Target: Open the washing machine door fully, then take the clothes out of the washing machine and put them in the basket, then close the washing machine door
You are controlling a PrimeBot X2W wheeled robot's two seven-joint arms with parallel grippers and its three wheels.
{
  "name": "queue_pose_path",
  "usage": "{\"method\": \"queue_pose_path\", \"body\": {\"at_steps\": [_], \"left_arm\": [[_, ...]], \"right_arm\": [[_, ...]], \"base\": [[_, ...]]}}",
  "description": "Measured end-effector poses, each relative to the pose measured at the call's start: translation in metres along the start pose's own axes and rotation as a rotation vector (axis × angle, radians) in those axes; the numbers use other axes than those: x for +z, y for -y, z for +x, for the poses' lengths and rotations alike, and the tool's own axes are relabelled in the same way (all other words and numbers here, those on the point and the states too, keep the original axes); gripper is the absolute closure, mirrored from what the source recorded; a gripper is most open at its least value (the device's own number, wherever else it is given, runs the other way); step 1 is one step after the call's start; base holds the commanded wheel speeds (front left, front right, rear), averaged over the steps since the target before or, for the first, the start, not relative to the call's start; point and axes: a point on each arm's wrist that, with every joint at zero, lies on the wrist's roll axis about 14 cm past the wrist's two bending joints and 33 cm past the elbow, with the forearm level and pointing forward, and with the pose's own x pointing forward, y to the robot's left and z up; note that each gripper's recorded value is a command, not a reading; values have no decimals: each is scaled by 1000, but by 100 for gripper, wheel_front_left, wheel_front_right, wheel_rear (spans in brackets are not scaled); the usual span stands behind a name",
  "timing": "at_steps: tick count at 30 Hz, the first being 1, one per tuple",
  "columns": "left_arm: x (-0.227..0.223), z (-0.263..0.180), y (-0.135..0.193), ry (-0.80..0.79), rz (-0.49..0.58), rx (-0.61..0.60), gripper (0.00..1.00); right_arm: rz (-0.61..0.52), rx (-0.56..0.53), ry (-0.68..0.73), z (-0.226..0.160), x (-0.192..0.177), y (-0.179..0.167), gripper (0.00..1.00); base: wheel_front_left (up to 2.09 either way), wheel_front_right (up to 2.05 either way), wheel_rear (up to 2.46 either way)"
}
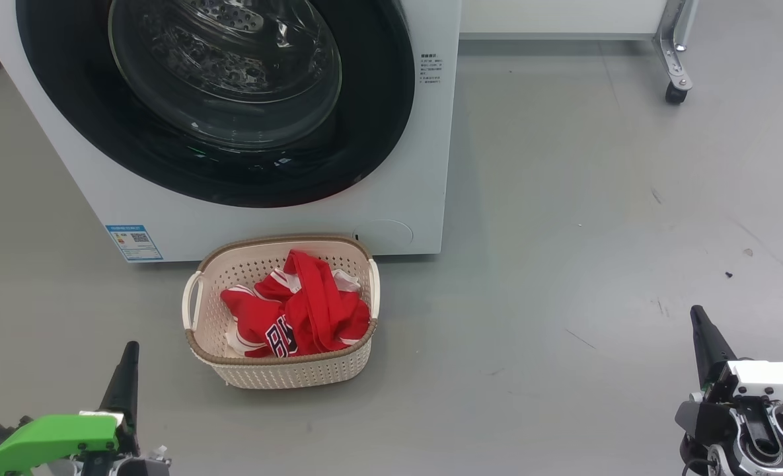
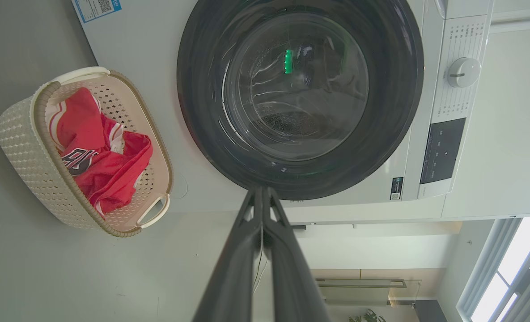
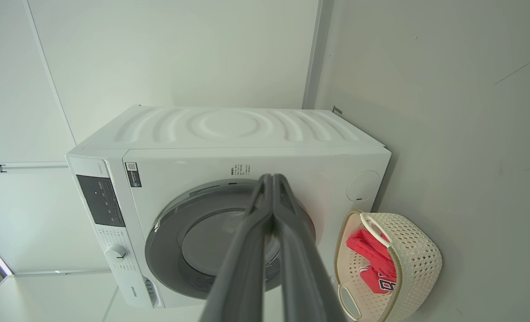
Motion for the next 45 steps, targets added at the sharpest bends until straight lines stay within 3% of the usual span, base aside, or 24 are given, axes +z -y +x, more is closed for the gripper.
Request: {"method": "queue_pose_path", "body": {"at_steps": [45], "left_arm": [[1, 0, 0, 3, 0, -1, 100]], "right_arm": [[-1, 5, -2, 0, -1, -2, 100]], "base": [[0, 0, 0]]}}
